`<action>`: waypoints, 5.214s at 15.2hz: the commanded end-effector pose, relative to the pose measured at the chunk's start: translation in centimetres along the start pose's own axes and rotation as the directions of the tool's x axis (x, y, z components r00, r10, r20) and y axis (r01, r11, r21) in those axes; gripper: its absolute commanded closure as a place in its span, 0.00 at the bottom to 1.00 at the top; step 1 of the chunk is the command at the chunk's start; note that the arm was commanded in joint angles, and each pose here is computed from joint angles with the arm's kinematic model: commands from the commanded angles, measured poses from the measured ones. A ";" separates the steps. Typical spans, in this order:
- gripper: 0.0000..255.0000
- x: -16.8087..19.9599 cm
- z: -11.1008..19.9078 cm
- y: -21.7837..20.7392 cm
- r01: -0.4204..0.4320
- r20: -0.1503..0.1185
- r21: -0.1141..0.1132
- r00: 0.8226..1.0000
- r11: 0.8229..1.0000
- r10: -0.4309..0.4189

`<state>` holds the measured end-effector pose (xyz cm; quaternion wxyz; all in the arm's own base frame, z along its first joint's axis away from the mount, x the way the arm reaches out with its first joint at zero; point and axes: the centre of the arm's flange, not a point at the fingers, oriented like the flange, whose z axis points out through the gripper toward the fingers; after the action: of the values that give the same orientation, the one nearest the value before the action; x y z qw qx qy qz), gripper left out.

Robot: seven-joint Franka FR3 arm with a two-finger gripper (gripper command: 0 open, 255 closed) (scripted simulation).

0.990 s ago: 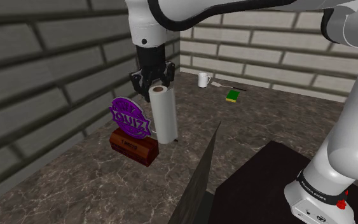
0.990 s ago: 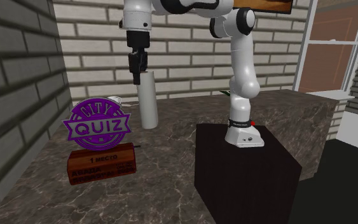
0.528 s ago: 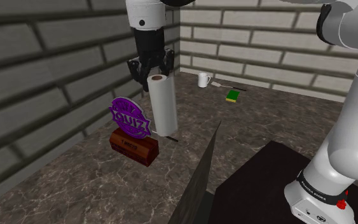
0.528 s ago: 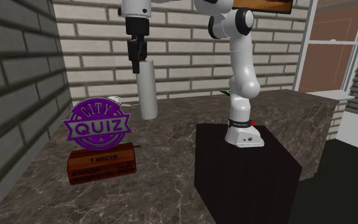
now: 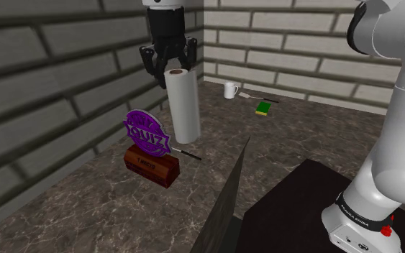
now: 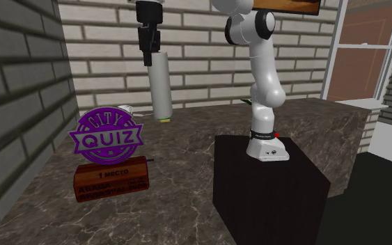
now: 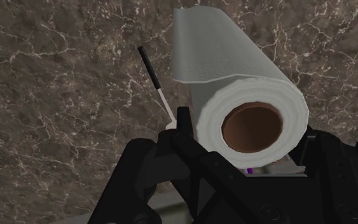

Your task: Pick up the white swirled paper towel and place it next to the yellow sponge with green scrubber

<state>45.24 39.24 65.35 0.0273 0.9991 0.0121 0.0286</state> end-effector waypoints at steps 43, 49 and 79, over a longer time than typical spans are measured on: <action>1.00 -1.3 -1.0 49.0 0.000 0.000 0.000 1.000 1.000 0.000; 1.00 -1.5 -0.6 56.9 0.000 0.000 0.000 1.000 1.000 0.000; 1.00 -2.5 11.0 68.0 0.000 0.000 0.000 1.000 1.000 0.000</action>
<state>44.89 -29.22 58.55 0.0273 0.9992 0.0120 0.0281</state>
